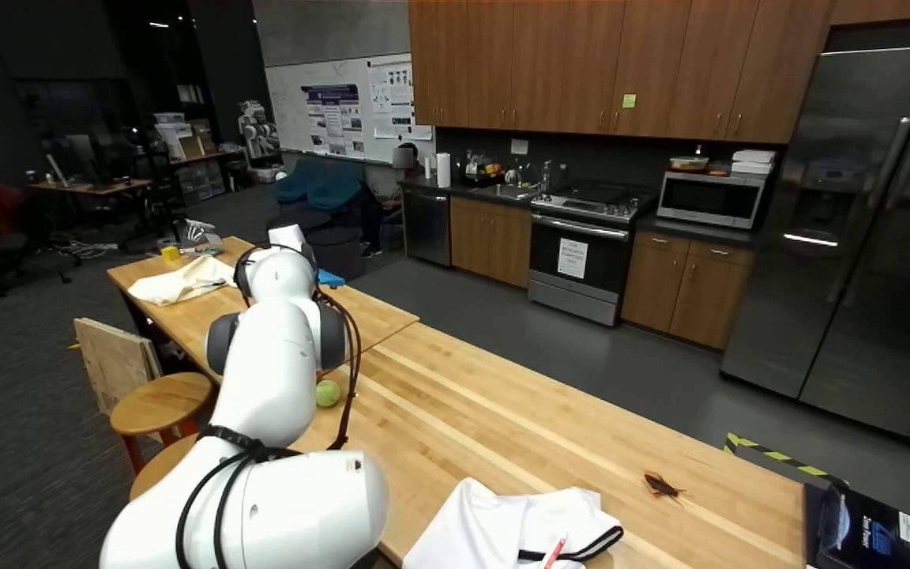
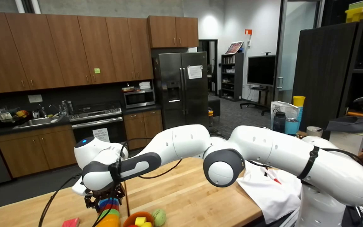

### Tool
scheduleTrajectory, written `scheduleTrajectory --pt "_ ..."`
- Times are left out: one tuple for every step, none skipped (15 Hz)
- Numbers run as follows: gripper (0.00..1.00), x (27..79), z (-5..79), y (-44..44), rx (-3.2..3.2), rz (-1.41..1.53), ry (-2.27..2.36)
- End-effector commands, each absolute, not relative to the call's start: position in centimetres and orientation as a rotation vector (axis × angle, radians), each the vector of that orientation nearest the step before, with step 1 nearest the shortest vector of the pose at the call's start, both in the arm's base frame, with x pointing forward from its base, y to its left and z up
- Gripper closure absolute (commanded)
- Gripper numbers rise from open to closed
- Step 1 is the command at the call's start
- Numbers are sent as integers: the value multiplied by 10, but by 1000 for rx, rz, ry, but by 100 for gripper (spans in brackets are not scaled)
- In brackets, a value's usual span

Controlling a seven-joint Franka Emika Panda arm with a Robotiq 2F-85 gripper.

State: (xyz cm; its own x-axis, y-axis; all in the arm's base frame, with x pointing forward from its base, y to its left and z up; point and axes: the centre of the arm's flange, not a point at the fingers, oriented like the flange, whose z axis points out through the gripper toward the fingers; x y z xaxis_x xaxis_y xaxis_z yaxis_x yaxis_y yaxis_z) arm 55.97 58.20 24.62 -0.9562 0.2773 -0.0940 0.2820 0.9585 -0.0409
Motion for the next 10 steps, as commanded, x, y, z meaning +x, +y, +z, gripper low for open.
scheduleTrajectory --pt "0 582 252 604 468 -191 3037" --pt "0 581 251 603 470 -216 3041" --pt "0 581 249 602 474 -239 3045" --pt "18 579 249 602 469 -255 3047" --pt "26 577 248 601 471 -268 3045" --pt "31 576 249 599 470 -266 3048" --pt "39 575 248 598 473 -266 3052" --pt "46 575 249 596 477 -263 3055" --pt "52 576 251 595 484 -255 3057" --pt "59 575 253 594 488 -252 3060"
